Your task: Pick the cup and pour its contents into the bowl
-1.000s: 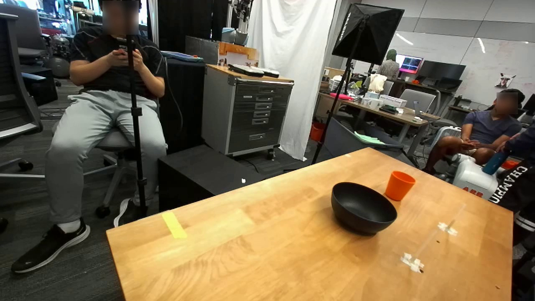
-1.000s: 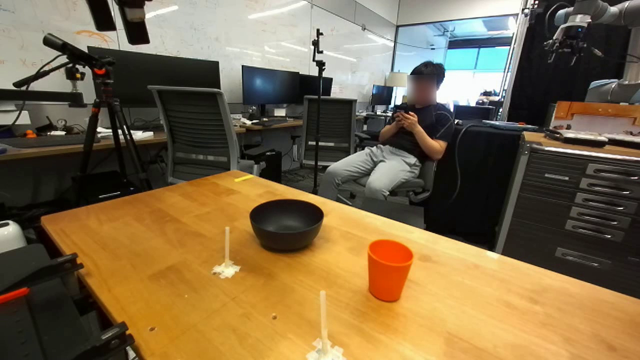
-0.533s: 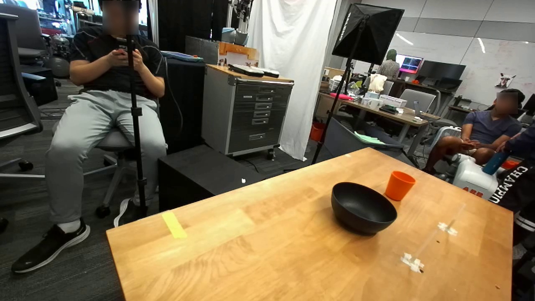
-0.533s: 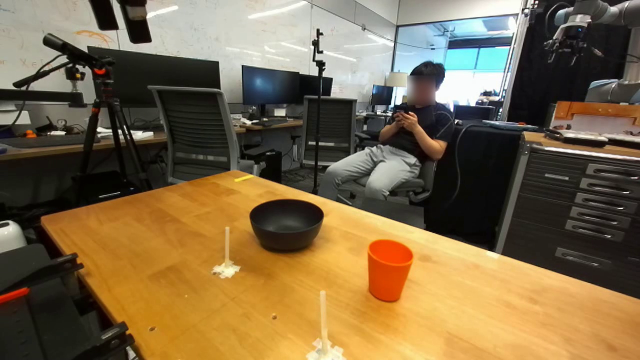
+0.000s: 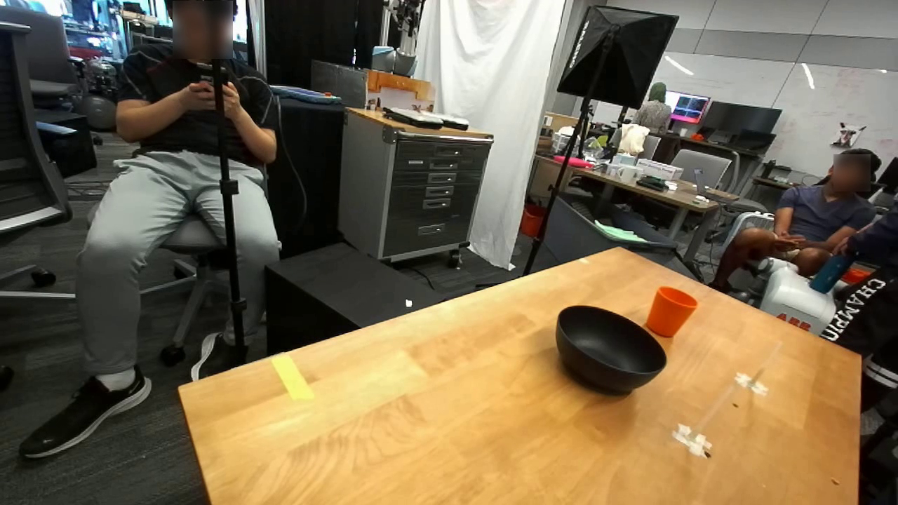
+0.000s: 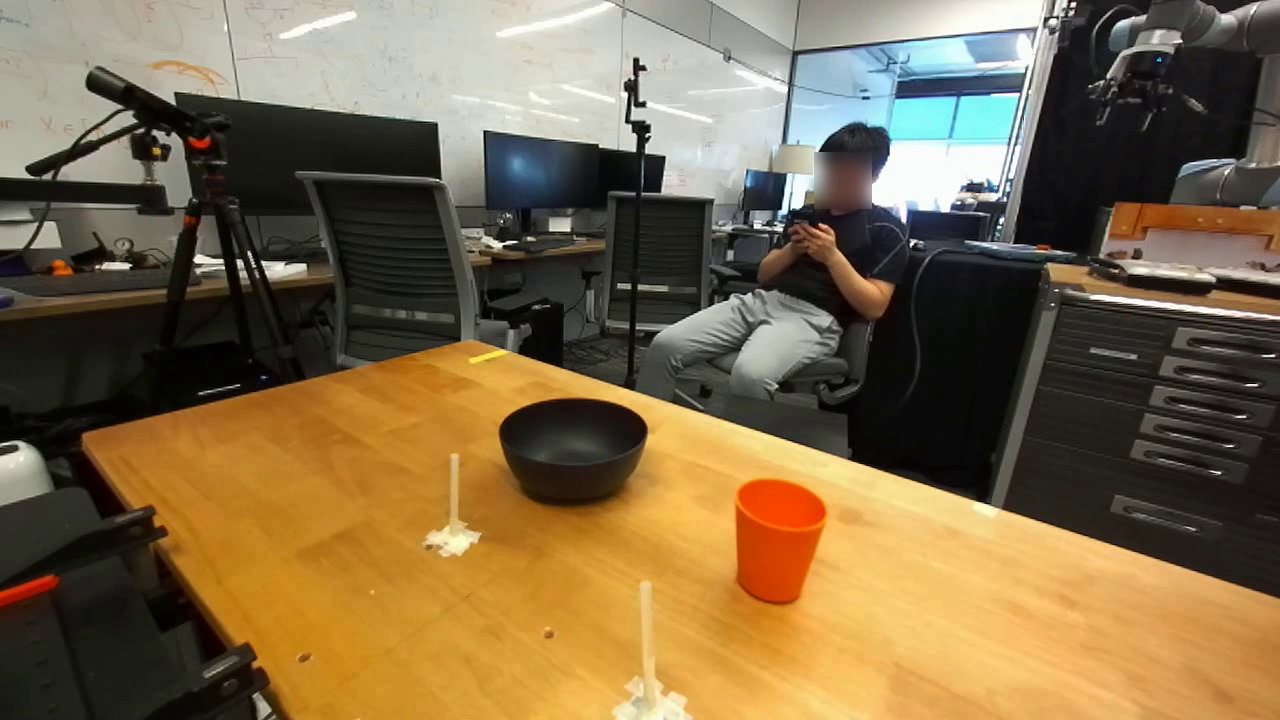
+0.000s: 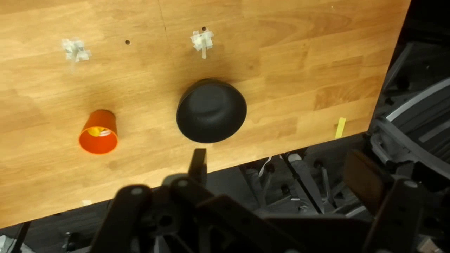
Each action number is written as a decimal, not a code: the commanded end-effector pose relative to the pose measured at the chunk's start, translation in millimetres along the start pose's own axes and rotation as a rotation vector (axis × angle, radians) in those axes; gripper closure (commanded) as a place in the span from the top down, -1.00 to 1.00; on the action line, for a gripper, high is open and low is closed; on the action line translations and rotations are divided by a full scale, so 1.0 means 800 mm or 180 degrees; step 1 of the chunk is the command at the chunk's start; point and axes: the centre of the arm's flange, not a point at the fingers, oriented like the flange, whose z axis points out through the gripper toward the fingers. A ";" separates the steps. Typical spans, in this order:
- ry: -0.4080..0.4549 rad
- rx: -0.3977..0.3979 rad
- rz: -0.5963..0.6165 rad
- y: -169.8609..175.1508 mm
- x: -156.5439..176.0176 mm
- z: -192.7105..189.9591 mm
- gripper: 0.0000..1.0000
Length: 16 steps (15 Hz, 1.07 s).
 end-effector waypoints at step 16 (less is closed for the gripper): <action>-0.0209 -0.0123 0.1123 0.205 0.194 -0.084 1.00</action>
